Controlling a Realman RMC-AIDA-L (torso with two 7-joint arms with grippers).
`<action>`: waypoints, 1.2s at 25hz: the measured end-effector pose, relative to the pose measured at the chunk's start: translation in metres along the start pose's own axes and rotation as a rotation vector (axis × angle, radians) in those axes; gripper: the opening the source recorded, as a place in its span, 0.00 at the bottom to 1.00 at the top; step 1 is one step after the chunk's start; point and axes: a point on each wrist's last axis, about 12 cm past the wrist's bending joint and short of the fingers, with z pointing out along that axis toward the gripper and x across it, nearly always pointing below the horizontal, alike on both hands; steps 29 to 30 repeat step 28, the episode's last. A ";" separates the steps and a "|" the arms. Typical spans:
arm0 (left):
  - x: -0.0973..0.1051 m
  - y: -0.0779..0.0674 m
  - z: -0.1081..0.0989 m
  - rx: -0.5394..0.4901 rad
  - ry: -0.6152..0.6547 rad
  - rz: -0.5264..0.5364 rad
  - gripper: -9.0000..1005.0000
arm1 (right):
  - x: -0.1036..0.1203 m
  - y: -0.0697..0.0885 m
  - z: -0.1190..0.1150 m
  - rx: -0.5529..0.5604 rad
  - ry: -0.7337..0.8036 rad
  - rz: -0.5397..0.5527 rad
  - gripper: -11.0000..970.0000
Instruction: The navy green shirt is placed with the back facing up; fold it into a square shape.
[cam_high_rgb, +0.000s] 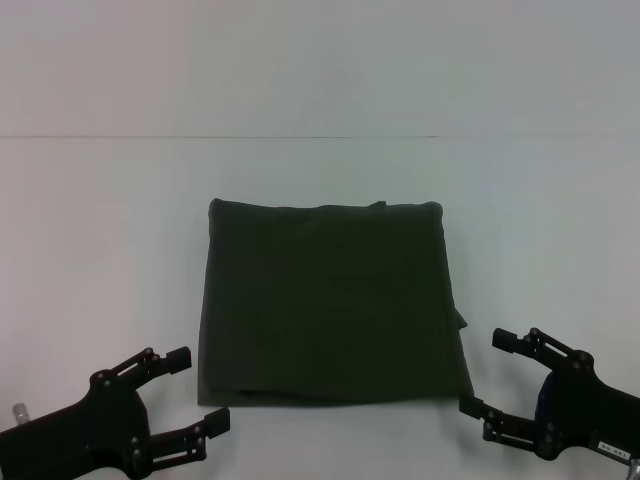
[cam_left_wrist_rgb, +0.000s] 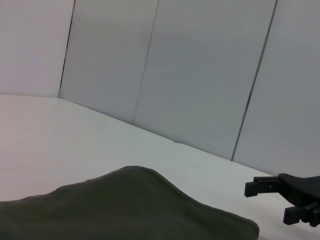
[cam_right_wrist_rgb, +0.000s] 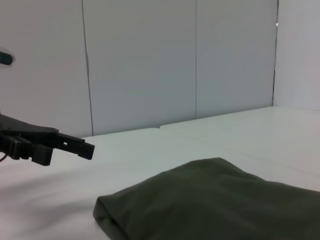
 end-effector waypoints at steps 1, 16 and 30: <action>0.000 0.000 0.000 0.000 0.000 0.000 0.93 | 0.000 0.000 0.000 -0.001 -0.003 -0.001 0.95; -0.001 0.000 0.000 0.003 -0.004 0.001 0.93 | -0.002 0.000 0.000 -0.003 -0.008 -0.004 0.95; -0.002 0.000 0.000 0.004 -0.008 0.002 0.93 | -0.001 0.000 0.000 -0.005 -0.009 0.000 0.95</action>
